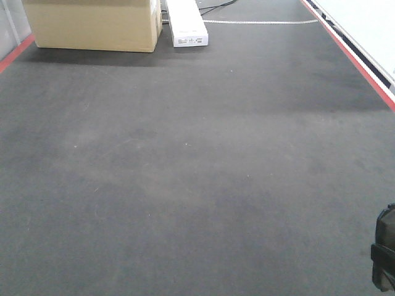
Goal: Move and align brake pads A on conveyor
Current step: 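Drive up to the conveyor belt holding both brake pads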
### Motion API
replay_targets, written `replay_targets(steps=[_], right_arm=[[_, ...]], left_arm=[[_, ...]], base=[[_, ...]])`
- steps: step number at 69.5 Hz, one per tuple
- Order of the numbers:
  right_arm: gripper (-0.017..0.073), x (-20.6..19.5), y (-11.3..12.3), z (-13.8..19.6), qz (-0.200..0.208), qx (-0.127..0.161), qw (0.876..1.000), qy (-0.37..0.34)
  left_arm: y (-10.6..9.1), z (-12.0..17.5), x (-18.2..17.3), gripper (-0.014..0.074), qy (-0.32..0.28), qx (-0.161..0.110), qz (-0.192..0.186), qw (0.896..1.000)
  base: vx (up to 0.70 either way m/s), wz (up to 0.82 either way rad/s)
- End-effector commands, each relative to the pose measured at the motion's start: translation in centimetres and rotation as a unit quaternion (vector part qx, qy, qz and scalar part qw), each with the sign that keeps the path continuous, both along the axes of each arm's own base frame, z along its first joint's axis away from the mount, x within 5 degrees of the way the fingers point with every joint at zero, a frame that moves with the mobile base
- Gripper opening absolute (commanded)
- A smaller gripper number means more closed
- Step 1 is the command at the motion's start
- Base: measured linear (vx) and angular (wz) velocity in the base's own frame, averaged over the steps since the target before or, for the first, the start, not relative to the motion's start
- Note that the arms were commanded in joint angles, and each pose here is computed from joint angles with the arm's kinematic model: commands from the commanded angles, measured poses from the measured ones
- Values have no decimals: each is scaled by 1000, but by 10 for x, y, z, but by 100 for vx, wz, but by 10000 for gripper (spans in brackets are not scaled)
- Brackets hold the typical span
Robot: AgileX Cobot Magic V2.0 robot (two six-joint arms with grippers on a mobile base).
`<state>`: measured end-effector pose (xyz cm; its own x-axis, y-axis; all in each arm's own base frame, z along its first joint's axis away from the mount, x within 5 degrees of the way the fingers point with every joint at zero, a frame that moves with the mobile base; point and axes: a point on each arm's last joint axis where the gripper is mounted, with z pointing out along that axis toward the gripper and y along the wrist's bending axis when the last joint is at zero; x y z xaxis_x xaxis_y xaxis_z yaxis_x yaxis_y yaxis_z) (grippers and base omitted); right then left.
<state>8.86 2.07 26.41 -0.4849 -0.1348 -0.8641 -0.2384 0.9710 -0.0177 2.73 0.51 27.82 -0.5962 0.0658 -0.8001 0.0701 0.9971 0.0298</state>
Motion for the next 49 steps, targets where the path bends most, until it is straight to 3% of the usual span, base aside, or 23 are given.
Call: replay_targets(steps=[1,49], right_arm=[[-7,5,0,17,-1,6,998,-58],[-7,5,0,17,-1,6,998,-59]], left_arm=[[-1,15,5,-6,-48,-6,-5,999],[-1,15,5,-6,-48,-6,-5,999]], base=[[9,0],[7,0]])
